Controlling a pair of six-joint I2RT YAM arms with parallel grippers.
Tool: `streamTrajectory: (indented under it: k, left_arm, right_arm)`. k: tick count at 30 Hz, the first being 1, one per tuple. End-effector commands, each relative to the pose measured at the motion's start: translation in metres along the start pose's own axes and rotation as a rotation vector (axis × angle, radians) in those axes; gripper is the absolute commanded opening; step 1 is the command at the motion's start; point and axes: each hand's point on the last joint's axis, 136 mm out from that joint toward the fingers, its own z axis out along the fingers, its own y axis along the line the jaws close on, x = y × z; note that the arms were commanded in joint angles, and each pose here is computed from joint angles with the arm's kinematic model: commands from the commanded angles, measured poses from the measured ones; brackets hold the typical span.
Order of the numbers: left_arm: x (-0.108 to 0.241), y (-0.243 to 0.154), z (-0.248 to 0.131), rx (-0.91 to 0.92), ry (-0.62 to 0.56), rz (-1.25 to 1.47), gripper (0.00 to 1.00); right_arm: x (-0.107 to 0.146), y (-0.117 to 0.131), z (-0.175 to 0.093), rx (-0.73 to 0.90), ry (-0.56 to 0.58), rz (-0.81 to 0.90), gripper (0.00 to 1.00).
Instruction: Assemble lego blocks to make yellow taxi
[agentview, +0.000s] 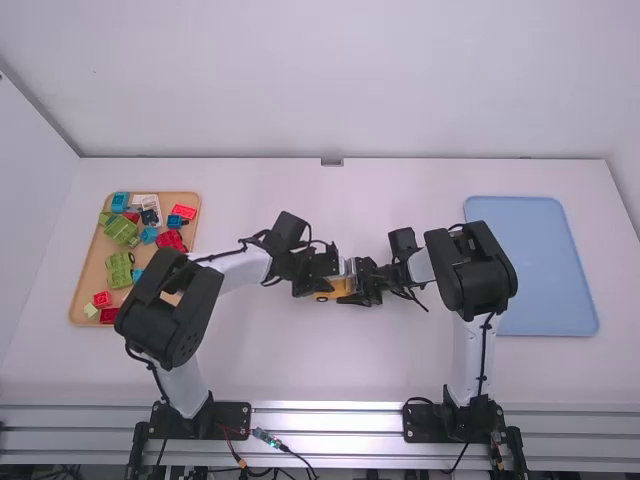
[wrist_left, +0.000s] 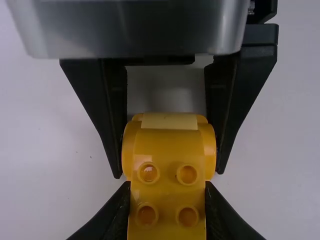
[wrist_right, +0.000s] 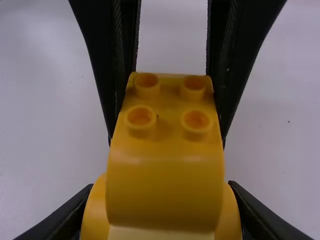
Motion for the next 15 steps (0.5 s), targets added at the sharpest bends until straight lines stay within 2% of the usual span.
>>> streamTrajectory:
  k: [1, 3, 4, 6, 10, 15]
  left_arm:
    - [-0.0057, -0.0310, 0.0196, 0.121, 0.008, -0.032, 0.20]
    - [-0.0077, -0.0319, 0.0171, 0.138, 0.016, -0.023, 0.17]
    - [-0.0090, -0.0328, 0.0143, 0.153, 0.027, -0.010, 0.05]
    - [-0.0104, -0.0334, 0.0120, 0.164, 0.034, -0.005, 0.03]
    - [-0.0084, -0.0349, 0.0121, 0.168, 0.040, -0.007, 0.08]
    - [-0.0015, -0.0373, 0.0183, 0.148, 0.021, 0.004, 0.09]
  right_arm:
    - [0.0088, -0.0029, 0.0072, 0.002, 0.043, -0.022, 0.23]
    - [0.0091, -0.0033, 0.0066, 0.003, 0.043, -0.021, 0.23]
    - [0.0093, -0.0037, 0.0061, 0.005, 0.043, -0.020, 0.23]
    - [0.0088, -0.0032, 0.0069, 0.003, 0.042, -0.022, 0.23]
    - [0.0087, -0.0034, 0.0064, 0.004, 0.041, -0.022, 0.23]
    - [0.0088, -0.0035, 0.0063, 0.004, 0.041, -0.016, 0.23]
